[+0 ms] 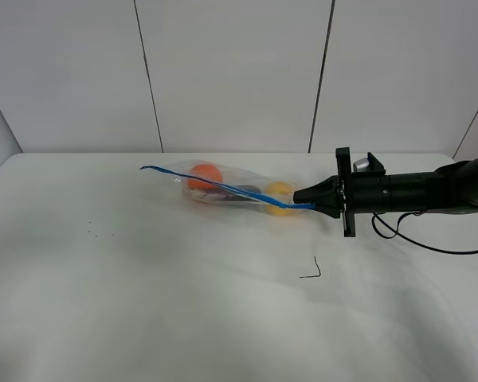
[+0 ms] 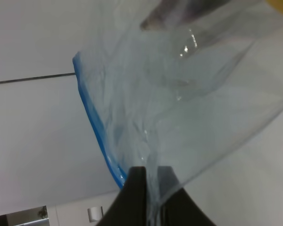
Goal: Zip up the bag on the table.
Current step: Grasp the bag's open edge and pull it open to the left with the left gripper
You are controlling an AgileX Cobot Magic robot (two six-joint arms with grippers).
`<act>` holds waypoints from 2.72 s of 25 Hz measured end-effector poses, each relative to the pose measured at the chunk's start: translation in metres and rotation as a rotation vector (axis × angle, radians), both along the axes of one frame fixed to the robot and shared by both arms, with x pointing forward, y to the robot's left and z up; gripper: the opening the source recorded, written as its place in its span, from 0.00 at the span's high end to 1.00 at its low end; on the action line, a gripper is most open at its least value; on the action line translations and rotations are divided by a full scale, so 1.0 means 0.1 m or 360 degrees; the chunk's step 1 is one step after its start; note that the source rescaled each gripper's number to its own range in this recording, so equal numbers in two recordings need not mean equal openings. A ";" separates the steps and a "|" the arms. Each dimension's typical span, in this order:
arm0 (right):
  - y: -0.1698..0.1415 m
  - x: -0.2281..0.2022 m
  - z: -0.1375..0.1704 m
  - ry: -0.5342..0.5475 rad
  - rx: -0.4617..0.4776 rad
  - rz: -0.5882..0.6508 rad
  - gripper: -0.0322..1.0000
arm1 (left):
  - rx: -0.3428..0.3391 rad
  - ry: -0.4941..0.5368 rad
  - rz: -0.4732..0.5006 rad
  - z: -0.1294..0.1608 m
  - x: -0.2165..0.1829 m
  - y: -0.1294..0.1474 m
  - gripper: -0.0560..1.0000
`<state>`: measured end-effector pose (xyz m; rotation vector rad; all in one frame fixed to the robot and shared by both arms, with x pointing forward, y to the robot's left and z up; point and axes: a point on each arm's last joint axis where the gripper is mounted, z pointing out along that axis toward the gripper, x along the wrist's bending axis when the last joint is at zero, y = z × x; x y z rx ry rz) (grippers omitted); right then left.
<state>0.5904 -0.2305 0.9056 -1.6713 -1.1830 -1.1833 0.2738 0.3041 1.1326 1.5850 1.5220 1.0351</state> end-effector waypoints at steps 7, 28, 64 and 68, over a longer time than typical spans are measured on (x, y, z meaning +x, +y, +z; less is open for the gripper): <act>0.00 0.00 0.00 0.0002 0.0000 0.0000 0.97 | 0.0540 0.0117 -0.0285 0.58 0.76 0.02 0.02; 0.00 0.00 0.00 0.0002 0.0000 0.0000 0.97 | 0.1171 -0.0071 -0.1210 0.04 2.35 -0.25 0.02; 0.00 0.02 0.01 0.0000 0.0025 -0.0035 0.97 | 0.1244 -0.0386 -0.1563 -1.13 2.22 -2.29 0.02; 0.00 0.02 0.01 0.0000 0.0025 -0.0035 0.97 | 0.1324 -0.0555 -0.1451 -1.15 2.10 -2.46 0.02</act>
